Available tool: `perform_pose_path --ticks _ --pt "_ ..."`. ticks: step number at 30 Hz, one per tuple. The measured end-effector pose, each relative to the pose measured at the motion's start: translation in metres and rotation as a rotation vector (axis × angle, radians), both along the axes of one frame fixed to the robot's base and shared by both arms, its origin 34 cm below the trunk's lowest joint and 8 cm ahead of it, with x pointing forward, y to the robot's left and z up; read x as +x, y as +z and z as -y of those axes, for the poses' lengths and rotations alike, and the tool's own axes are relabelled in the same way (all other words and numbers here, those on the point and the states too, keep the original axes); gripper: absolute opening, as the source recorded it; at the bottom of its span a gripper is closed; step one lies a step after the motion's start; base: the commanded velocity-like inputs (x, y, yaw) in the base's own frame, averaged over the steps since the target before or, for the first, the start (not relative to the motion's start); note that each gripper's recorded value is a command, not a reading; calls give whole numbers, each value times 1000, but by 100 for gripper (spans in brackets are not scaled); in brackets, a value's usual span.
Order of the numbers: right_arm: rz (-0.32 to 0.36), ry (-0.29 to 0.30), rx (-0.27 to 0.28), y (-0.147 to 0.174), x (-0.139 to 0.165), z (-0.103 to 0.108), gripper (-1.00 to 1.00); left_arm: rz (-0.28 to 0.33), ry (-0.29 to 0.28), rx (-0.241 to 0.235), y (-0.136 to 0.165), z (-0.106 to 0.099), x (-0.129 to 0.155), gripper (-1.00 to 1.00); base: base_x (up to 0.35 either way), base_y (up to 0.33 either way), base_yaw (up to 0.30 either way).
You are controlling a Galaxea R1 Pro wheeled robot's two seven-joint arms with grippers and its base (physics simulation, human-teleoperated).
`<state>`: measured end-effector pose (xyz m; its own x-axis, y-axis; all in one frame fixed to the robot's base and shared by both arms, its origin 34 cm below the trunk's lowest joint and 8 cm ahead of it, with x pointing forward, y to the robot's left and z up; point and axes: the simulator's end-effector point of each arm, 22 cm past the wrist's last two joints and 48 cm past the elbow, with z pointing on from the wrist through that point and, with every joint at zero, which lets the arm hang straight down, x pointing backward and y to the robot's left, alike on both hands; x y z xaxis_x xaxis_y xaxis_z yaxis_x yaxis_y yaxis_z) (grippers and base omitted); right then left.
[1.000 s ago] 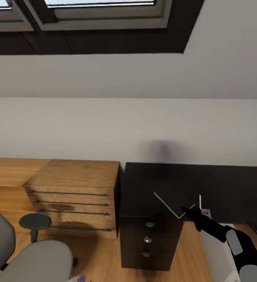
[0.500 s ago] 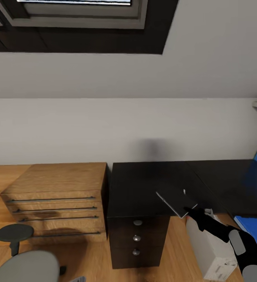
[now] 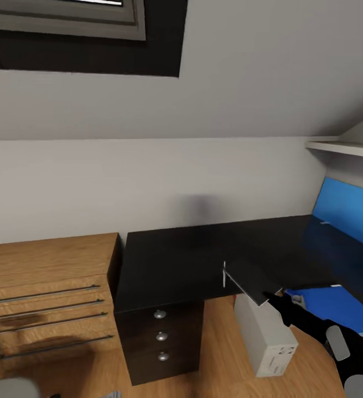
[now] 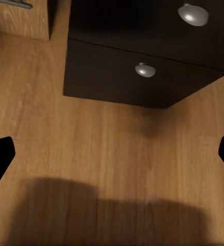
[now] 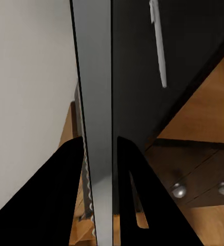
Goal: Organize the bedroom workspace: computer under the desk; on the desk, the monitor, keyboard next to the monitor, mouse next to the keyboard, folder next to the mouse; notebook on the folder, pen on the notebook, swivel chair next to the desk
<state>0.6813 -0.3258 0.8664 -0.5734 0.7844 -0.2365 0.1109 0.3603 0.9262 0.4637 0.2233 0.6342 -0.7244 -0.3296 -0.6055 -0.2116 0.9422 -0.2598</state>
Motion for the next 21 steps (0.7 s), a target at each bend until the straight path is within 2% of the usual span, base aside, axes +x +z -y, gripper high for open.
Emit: perform_pose_path --ticks 21 --pt "1 -12 -13 1 -1 11 -100 -4 -1 -1 -1 0 -2 100 0 -19 -269"
